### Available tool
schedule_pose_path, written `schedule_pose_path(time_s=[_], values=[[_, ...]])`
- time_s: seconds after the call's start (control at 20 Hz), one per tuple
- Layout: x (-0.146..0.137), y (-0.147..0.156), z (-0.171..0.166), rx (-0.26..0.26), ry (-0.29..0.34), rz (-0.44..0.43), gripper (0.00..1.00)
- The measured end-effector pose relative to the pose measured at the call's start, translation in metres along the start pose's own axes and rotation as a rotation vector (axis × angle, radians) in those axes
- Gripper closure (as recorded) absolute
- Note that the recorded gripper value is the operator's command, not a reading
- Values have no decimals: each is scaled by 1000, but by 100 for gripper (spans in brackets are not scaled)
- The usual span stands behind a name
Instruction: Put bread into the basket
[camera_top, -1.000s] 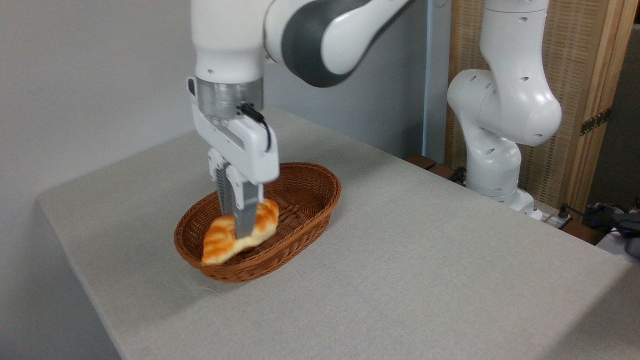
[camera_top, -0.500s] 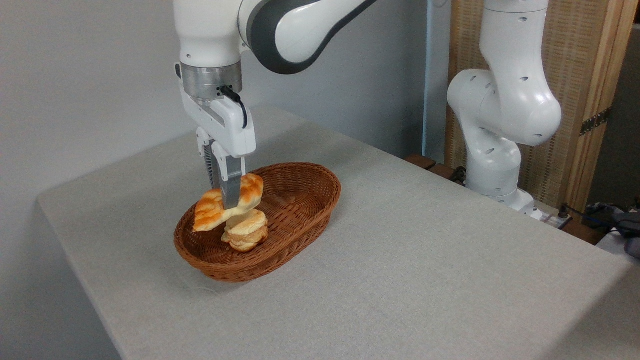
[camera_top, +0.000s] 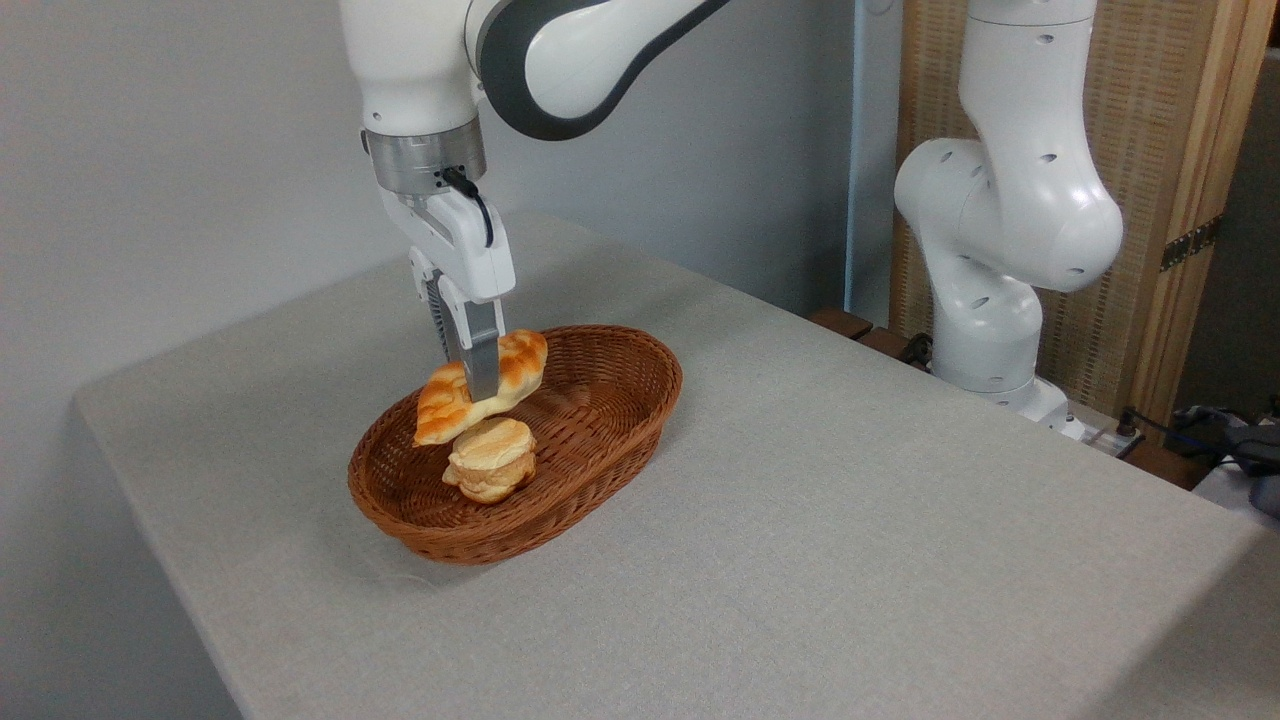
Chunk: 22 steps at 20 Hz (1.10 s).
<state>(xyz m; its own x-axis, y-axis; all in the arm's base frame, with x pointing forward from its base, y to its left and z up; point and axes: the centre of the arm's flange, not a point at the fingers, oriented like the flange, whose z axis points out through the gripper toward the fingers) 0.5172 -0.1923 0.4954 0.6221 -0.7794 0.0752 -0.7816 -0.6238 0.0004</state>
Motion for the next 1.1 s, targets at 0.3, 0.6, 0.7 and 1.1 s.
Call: schedule_pose_path(time_s=[0.3, 0.6, 0.7, 1.1], values=[[4, 6, 0, -2, -2, 12, 0], [4, 7, 0, -2, -2, 13, 0], [3, 6, 0, -1, -2, 11, 0], [-10, -16, -11, 13, 15, -36, 0]])
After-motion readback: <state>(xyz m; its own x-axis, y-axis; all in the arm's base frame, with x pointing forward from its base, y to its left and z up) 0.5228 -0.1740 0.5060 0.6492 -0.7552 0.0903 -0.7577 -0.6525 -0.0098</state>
